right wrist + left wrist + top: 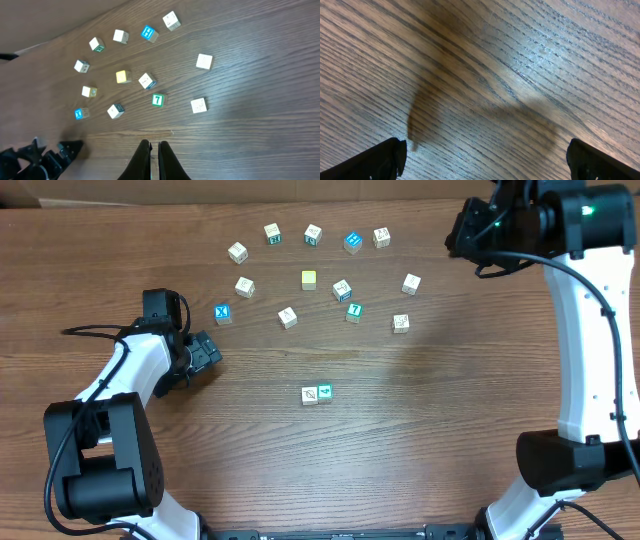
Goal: Form a horizontal line
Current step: 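Swing the right gripper up and over to the green 7 block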
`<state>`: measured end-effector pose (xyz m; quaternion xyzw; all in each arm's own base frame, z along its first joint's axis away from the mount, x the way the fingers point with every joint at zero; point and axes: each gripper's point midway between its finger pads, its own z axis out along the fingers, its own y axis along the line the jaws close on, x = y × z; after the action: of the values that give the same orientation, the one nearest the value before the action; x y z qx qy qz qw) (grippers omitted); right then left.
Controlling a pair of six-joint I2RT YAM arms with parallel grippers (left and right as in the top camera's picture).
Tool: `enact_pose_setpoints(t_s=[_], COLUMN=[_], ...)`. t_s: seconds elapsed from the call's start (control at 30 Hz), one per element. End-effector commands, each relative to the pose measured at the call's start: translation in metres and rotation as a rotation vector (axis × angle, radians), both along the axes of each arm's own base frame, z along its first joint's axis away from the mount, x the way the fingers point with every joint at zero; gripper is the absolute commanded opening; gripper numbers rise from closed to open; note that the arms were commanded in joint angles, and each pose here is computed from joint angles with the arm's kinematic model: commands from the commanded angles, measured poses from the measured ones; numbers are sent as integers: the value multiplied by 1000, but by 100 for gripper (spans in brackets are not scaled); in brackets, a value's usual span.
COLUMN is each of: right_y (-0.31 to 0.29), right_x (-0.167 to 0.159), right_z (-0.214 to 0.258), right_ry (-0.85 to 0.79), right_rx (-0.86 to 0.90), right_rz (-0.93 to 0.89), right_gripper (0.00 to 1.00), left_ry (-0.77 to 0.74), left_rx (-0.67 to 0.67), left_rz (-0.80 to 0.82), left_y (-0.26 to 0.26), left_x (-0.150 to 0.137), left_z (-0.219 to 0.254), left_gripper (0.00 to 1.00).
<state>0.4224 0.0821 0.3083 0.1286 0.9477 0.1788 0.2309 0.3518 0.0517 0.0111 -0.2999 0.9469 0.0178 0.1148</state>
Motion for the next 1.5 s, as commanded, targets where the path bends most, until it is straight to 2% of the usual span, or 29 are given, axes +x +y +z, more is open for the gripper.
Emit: enact_pose_setpoints(t_s=[0.0,0.13,0.23,0.33,0.43,0.83,1.27,1.47], right_y=[-5,-4,-4,-3,-3,-3,-3,-2], right_x=[-1,-1,-2,-3,-2,-2,-2,-4], right_z=[2,-7,-13,-14,-13,-13,-13,-14], right_ry=[-18,5,19,24,23,20,26,38], right_rx=[-65,-68,-70,-65,-65,-64,-54,-46], right_rz=[-29,-28,-27,-23,-23,-24,-40,-54], right_gripper=[12,20,33,36,45,49,61,61], left_ry=[16,16,16,16,16,16,16,16], left_rx=[5,5,5,5,5,5,4,5], left_rz=[2,2,2,2,2,2,2,2], left_y=[2,2,2,2,2,2,2,2], left_x=[-3,-3,-3,-3,-3,-3,-3,-3], left_z=[-5,-5,-5,-5,-5,-5,-5,-5], left_gripper=[100,100,99,100,100,100,99,100])
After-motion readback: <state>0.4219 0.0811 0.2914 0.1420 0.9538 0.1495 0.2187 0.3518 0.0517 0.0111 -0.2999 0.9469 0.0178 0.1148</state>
